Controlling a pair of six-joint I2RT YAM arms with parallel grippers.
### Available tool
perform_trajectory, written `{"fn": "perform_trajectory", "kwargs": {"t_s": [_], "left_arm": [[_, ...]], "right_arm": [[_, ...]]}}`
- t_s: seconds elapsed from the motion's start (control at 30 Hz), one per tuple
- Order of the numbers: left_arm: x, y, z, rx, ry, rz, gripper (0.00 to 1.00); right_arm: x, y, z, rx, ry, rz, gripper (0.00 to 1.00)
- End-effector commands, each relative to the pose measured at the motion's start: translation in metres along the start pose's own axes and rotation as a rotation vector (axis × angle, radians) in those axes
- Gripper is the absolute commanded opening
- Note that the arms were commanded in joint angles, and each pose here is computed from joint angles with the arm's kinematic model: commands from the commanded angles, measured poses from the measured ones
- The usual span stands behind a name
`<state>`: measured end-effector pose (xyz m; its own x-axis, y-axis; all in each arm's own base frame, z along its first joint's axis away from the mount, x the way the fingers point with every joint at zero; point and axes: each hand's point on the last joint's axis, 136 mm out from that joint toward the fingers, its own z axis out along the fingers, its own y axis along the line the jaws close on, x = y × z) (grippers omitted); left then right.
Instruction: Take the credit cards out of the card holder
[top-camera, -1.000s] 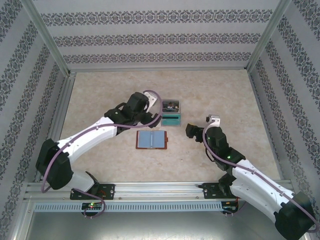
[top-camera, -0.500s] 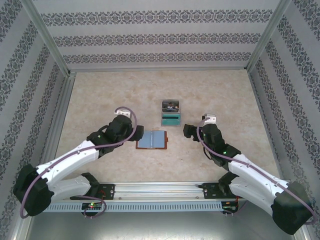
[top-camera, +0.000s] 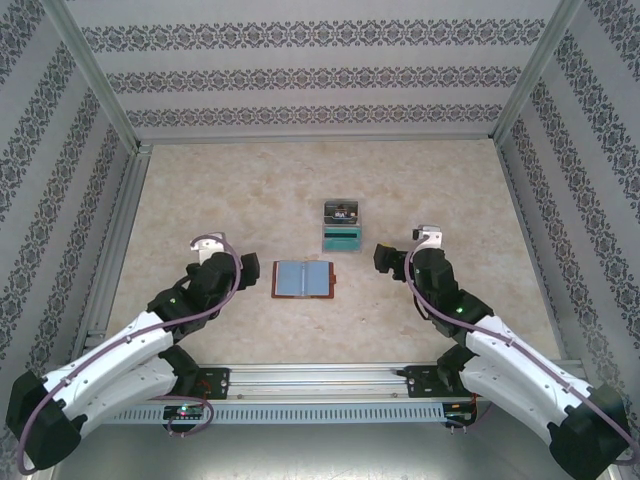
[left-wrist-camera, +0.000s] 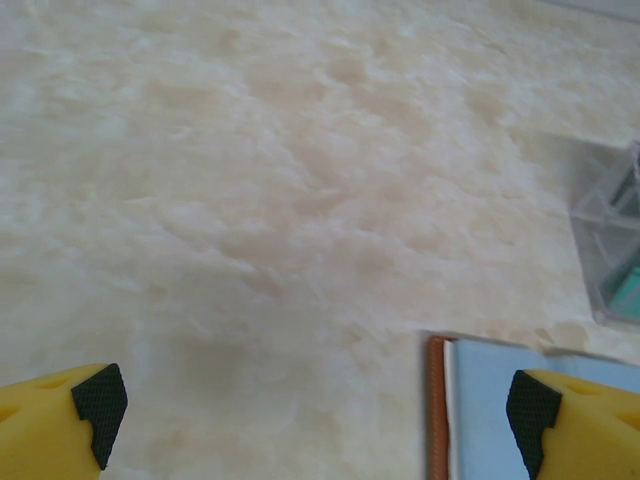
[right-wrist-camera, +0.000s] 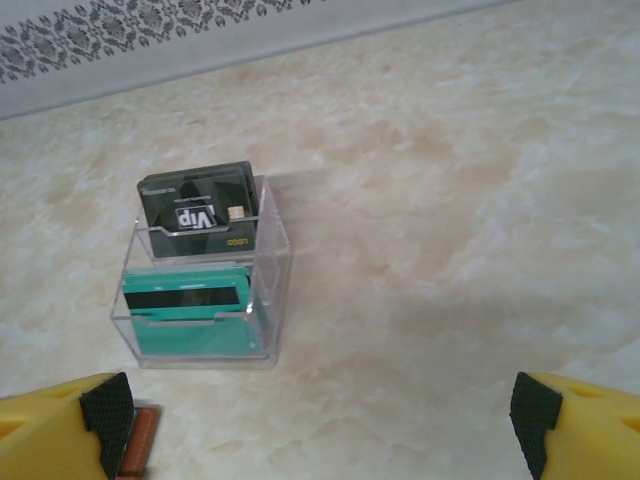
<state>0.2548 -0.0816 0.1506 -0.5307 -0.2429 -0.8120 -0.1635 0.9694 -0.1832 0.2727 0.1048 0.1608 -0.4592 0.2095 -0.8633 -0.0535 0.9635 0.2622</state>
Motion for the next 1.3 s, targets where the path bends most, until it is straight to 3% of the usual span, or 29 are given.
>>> {"fn": "perform_trajectory", "kwargs": {"t_s": [0.0, 0.2, 0.5, 0.7, 0.8, 0.97, 1.13, 1.27], "left_arm": [[-0.01, 0.032, -0.005, -0.14, -0.075, -0.038, 0.99], [-0.018, 0.037, -0.011, -0.168, -0.098, -0.006, 0.99], [-0.023, 0.034, -0.012, -0.189, -0.069, 0.115, 0.99], [-0.056, 0.038, -0.01, -0.231, -0.153, 0.129, 0.99], [-0.078, 0.048, 0.002, -0.267, -0.168, 0.163, 0.99], [-0.097, 0.081, 0.042, -0.381, -0.08, 0.211, 0.99], [-0.087, 0.105, 0.081, -0.368, -0.084, 0.151, 0.99], [-0.074, 0.126, 0.105, -0.366, -0.083, 0.101, 0.99]], "right_arm": [[-0.025, -0.014, -0.009, 0.099, -0.053, -0.06, 0.98], [-0.038, -0.027, -0.015, 0.181, -0.109, -0.082, 0.98], [-0.039, -0.027, -0.012, 0.178, -0.095, -0.103, 0.98], [-0.055, -0.049, -0.006, 0.29, -0.101, -0.117, 0.98], [-0.064, -0.061, 0.003, 0.346, -0.088, -0.145, 0.98], [-0.06, -0.08, 0.03, 0.409, -0.027, -0.233, 0.98], [-0.043, -0.107, 0.06, 0.485, 0.032, -0.259, 0.98], [-0.043, -0.113, 0.078, 0.498, 0.001, -0.32, 0.98]]}}
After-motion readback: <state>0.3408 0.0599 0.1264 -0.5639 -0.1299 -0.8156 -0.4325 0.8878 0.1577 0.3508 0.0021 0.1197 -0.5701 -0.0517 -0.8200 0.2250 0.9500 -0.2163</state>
